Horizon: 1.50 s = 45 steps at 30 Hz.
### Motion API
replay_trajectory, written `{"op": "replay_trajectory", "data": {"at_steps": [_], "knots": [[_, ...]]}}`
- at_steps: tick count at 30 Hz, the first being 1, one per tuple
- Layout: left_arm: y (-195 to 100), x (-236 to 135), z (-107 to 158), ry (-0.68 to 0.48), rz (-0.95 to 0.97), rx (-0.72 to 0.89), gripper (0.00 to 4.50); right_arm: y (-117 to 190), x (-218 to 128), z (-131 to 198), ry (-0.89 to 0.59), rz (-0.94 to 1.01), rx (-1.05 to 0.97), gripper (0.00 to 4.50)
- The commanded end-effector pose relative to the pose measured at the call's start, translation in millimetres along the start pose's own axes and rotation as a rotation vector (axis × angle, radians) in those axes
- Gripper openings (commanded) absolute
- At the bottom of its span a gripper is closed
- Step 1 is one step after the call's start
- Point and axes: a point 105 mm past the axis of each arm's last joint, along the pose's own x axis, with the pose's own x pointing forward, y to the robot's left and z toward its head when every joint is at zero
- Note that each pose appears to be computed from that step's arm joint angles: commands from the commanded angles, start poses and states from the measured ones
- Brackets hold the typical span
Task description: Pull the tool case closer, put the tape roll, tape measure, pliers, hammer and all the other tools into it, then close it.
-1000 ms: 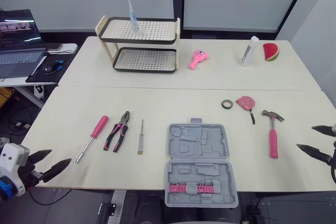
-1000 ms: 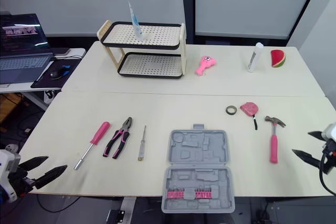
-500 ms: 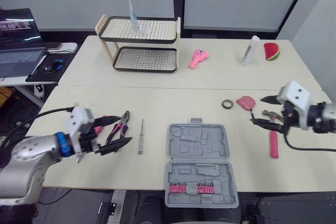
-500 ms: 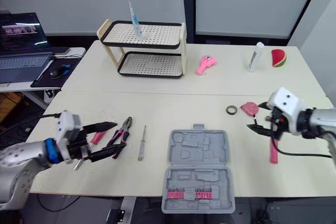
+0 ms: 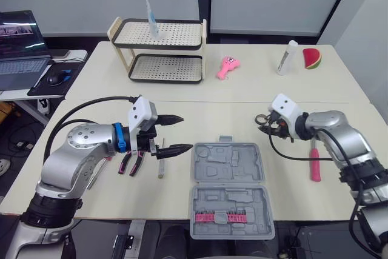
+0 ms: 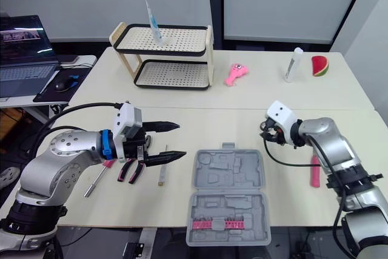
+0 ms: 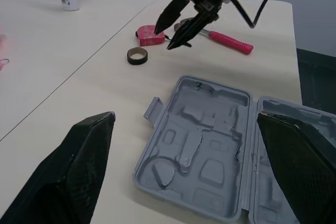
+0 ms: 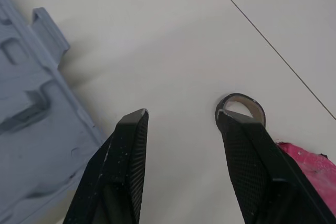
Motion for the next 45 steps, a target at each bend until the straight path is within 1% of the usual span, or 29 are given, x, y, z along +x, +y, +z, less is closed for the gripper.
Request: {"op": "replay_trajectory", "data": {"at_steps": [1, 6, 13, 24, 27, 36, 41, 45], "knots": [[-5, 7, 13, -0.015, -0.026, 0.055, 4.5, -16, 8, 3, 0.023, -0.077, -0.03, 2.16], [-8, 13, 16, -0.017, -0.041, 0.066, 4.5, -22, 26, 4, 0.03, -0.101, -0.026, 2.16], [-10, 21, 22, -0.022, -0.045, 0.073, 4.5, -26, 41, 1, 0.04, -0.111, 0.037, 2.16], [-10, 27, 33, -0.028, -0.047, 0.08, 4.5, -33, 53, -6, 0.069, -0.153, 0.118, 2.16], [-10, 27, 33, -0.028, -0.049, 0.08, 4.5, -34, 55, -8, 0.071, -0.161, 0.141, 1.86], [-10, 23, 27, -0.02, -0.045, 0.073, 4.5, -34, 58, -8, 0.06, -0.166, 0.15, 0.66], [-8, 17, 21, -0.008, -0.035, 0.067, 4.5, -29, 57, 2, 0.011, -0.135, 0.147, 0.02], [-7, -7, 5, 0.067, -0.034, 0.064, 4.5, -13, 39, 24, -0.079, -0.049, 0.096, 0.02]]}}
